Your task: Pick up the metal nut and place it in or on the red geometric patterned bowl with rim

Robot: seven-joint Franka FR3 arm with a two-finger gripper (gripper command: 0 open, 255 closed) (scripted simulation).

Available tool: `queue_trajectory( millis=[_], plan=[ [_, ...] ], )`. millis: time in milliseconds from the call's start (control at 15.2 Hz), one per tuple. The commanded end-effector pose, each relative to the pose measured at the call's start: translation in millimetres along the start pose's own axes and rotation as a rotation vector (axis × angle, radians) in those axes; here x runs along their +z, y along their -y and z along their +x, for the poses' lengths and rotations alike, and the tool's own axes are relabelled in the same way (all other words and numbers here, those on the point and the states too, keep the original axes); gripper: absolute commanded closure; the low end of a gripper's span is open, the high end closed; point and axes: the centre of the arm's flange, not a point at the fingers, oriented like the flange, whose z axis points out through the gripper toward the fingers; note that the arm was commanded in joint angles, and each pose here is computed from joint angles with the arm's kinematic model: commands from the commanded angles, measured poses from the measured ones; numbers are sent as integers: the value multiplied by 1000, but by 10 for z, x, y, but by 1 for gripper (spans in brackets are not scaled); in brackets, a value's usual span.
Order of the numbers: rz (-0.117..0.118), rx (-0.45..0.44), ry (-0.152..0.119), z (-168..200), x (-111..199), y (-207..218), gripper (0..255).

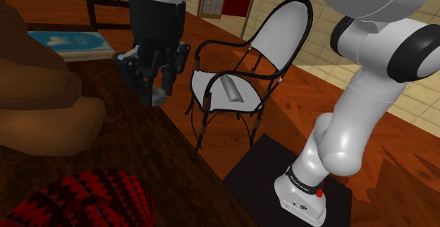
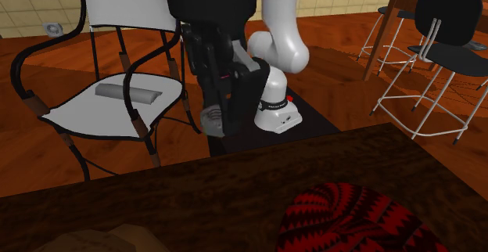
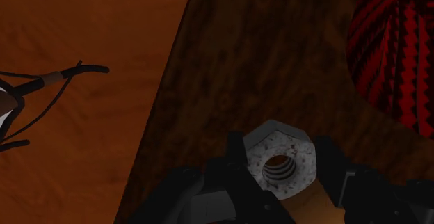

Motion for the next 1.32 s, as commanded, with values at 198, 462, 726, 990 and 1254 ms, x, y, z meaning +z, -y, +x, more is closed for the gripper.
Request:
queue_trajectory(
  millis=[198,462,726,990,1254],
  plan=[
    [0,2,0,-237,-37,626,255],
    [0,2,0,-423,-60,1120,255],
    [0,2,0,-610,-83,1613,255],
    [0,2,0,-714,10,1890,255],
    [0,2,0,-714,222,1893,255]
  ],
)
